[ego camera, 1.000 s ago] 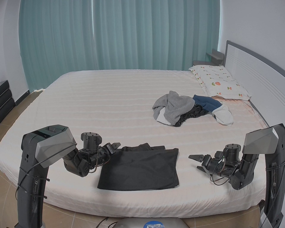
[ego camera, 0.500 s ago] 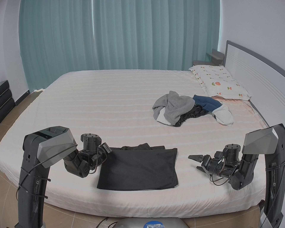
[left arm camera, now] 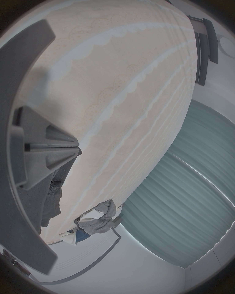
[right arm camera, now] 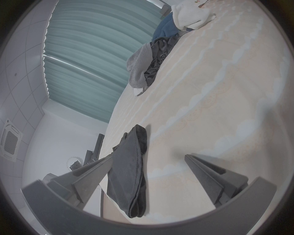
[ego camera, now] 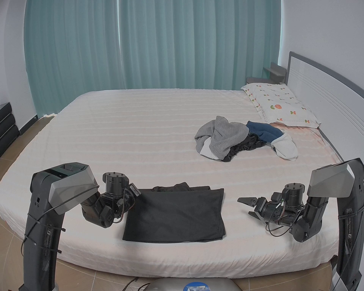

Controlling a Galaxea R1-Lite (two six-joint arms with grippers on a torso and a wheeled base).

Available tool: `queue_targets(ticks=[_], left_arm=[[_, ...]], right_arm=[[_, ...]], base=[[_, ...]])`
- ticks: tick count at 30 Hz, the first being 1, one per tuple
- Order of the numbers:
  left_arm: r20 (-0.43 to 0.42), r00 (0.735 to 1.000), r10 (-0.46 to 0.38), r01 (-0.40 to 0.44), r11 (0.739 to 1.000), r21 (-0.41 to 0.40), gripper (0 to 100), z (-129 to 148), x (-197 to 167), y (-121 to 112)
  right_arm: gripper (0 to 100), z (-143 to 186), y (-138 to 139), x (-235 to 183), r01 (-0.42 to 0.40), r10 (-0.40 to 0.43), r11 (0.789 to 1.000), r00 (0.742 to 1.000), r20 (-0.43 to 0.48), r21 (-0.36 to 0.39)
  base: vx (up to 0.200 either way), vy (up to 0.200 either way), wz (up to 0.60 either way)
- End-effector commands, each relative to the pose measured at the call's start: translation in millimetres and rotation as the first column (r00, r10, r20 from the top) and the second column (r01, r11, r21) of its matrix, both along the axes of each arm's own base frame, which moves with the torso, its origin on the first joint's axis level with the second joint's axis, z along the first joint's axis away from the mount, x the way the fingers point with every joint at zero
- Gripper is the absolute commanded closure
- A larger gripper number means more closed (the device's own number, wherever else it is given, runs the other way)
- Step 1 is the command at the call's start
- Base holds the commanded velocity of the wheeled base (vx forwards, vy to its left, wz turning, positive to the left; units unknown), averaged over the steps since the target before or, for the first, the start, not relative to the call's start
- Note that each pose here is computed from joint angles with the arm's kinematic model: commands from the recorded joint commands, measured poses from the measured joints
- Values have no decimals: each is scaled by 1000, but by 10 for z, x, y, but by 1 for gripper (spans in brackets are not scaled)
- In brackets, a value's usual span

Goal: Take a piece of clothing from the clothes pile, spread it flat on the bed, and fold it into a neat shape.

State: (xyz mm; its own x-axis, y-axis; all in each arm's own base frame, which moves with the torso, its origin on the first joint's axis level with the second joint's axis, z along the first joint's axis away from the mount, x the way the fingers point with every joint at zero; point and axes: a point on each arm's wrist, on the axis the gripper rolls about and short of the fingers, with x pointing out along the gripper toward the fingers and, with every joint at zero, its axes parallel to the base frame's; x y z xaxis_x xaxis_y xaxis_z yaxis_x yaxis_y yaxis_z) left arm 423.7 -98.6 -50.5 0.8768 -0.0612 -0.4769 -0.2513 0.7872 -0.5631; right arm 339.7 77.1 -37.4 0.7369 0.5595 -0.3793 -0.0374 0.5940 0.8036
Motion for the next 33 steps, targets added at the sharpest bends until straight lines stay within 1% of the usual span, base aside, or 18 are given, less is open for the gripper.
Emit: queue_targets(ticks=[1,5,6,8,10,14,19,23,32,33], left_arm=[[-1,1000,7,-7,1000,-14,100,13,-2,0],[-3,1000,15,-15,999,-31,100,27,-5,0],[-3,1000,15,-15,999,-31,0,27,-5,0],[-1,1000,15,-15,999,-32,0,29,-4,0],[-3,1000,15,-15,999,-31,0,22,-5,0],[-3,1000,15,-15,999,-33,0,21,-7,1],[0,1000,16,-16,999,-31,0,23,-5,1],[0,1000,16,-16,999,-31,0,23,-5,1],[0,1000,16,-16,999,-31,0,23,-5,1],[0,1000,16,-16,999,-31,0,23,-5,1]], right_arm=[[0,37,118,89,-8,8,1000,1000,27,-3],[0,52,209,231,48,-48,998,999,13,-44],[0,59,230,258,58,-58,997,998,8,-54],[0,63,301,268,48,-48,996,999,7,-72],[0,69,336,284,28,-26,995,999,26,-97],[0,120,464,406,11,-5,995,998,60,-104],[0,113,668,590,-13,17,994,999,38,-110],[0,28,777,684,1,4,992,999,40,-129],[0,-62,844,791,1,5,992,999,52,-129],[100,-62,844,791,1,5,992,999,52,-129]], base=[[0,0,0],[0,0,0],[0,0,0],[0,0,0],[0,0,0],[0,0,0],[0,0,0],[0,0,0],[0,0,0],[0,0,0]])
